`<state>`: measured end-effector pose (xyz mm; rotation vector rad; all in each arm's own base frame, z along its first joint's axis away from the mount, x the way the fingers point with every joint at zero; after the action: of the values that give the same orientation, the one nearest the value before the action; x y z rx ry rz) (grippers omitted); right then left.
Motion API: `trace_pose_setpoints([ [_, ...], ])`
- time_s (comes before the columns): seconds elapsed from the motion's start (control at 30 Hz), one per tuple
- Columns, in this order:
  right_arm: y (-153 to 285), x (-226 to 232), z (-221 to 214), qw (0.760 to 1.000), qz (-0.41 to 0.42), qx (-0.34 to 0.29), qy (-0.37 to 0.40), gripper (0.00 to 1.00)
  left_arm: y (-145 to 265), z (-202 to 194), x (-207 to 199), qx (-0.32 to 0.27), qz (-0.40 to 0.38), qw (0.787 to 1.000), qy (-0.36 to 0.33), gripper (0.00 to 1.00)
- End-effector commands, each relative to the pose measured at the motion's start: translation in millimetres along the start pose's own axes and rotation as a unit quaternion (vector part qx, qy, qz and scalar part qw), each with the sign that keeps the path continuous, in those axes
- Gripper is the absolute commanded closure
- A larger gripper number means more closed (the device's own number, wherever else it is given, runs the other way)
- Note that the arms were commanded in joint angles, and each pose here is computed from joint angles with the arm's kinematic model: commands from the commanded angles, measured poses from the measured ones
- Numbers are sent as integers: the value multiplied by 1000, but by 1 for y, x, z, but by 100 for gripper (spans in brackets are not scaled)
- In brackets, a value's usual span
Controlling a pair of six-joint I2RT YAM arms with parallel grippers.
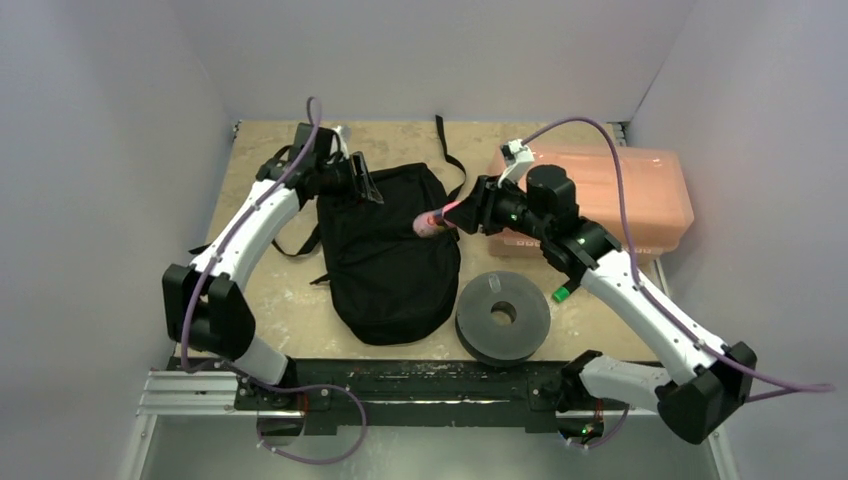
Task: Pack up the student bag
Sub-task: Place the stationery in the student bag.
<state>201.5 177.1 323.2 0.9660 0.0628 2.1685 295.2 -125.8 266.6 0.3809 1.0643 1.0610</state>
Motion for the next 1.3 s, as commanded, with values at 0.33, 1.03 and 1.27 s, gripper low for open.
trace_pose_setpoints([
  [0.33, -45, -6, 26, 994, 19, -107, 17, 100, -85, -24, -18, 95, 14, 992, -79, 66],
  [1.03, -85, -44, -43, 998, 21, -22, -50, 100, -54, -60, -20, 9, 146, 971, -186, 45],
  [1.27, -88, -54, -75, 999, -13, 11, -33, 100, -37, -40, -36, -4, 115, 962, -248, 29],
])
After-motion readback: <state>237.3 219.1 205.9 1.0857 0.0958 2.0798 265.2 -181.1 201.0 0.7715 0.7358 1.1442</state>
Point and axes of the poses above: each gripper's point midway between its finger pads, its own y axis back along the fingers, its own x axis along the line the jaws close on, z = x × y, the point moved 10 cm from there along y, back along the fingers, and after that the axes turned 6 degrees about -y, right-handed, at the moved point
